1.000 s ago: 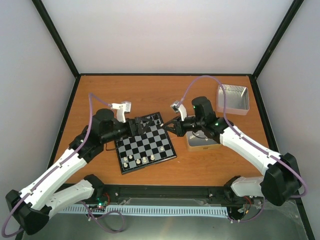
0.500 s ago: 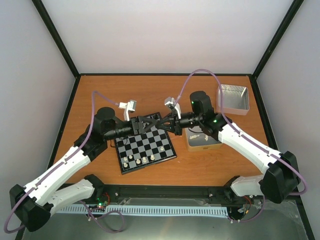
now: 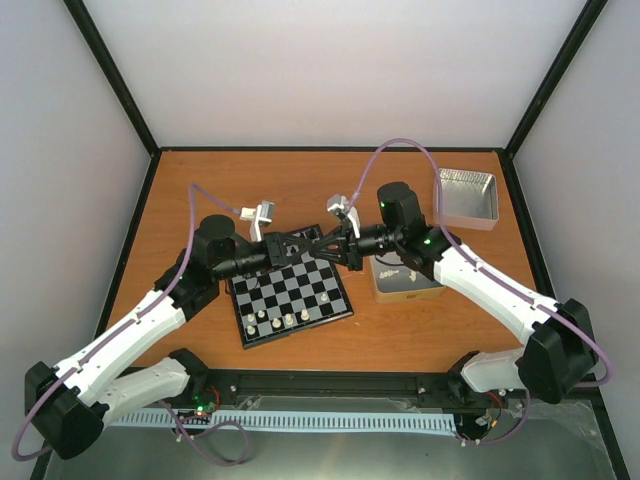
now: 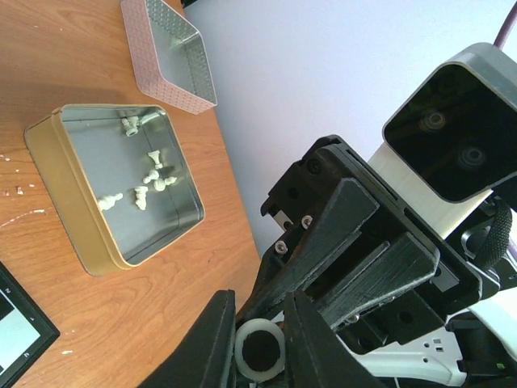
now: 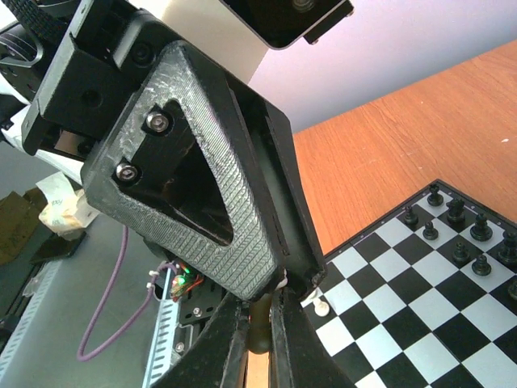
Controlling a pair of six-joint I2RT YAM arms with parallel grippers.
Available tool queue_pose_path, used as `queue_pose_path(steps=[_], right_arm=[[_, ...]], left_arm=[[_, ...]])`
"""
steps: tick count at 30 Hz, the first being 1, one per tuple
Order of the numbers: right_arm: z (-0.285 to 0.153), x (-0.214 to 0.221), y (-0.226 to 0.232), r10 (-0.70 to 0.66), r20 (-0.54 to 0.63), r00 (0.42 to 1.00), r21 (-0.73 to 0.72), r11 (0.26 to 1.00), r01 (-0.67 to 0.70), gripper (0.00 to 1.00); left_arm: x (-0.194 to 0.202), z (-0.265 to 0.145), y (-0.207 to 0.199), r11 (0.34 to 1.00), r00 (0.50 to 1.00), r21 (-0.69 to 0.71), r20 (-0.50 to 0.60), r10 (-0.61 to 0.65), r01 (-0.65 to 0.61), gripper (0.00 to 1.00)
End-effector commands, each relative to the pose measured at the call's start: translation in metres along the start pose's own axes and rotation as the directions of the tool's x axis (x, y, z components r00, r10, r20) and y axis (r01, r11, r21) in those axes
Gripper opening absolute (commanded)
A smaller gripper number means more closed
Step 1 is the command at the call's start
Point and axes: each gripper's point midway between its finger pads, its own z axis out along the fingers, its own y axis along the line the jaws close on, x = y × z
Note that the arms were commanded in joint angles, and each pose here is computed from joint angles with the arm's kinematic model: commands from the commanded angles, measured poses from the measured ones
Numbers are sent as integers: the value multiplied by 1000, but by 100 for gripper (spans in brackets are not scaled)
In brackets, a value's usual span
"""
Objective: Set up the chess pieces on the board
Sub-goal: Place the chess piece on the chessboard.
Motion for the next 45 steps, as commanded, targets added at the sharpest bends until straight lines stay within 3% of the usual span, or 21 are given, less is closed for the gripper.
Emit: queue_pose_path(steps=[1,4,8,12,15,23,30,40,45], right_arm=[[2,-9,7,-52,20,998,-23,998,52,6],[1,-14,4,-41,35,999,8,999,41,10],[-4,-20,-9,20,78,997,105,994,-28,43],[-13,-28,-10,105,219,970,120,984,-134,59],[-21,-35,-8,196,363,911,87,966,-242,64],[-27,-50,0,295,528,796,11,935,-354,65],[-20,-59,6,358,526,772,-107,928,-357,61],[-18,-62,13,371,517,771,-157,927,-341,31],[-21,-55,11,379,522,765,-142,922,-360,29]], left_arm=[[-9,0,-7,1000,999,21,32,12,-13,8],[-8,0,-5,1000,1000,18,28,7,-8,7],[-12,-3,-3,1000,998,4,60,6,-7,6],[-28,-8,-9,1000,991,-6,135,4,-3,6],[-39,-11,-21,999,984,32,177,-25,20,6],[-50,-15,-45,984,970,145,205,-128,99,7],[-48,-13,-59,970,974,211,160,-158,123,8],[-48,-4,-50,964,971,213,143,-189,156,8],[-49,-3,-45,967,969,197,157,-193,161,8]])
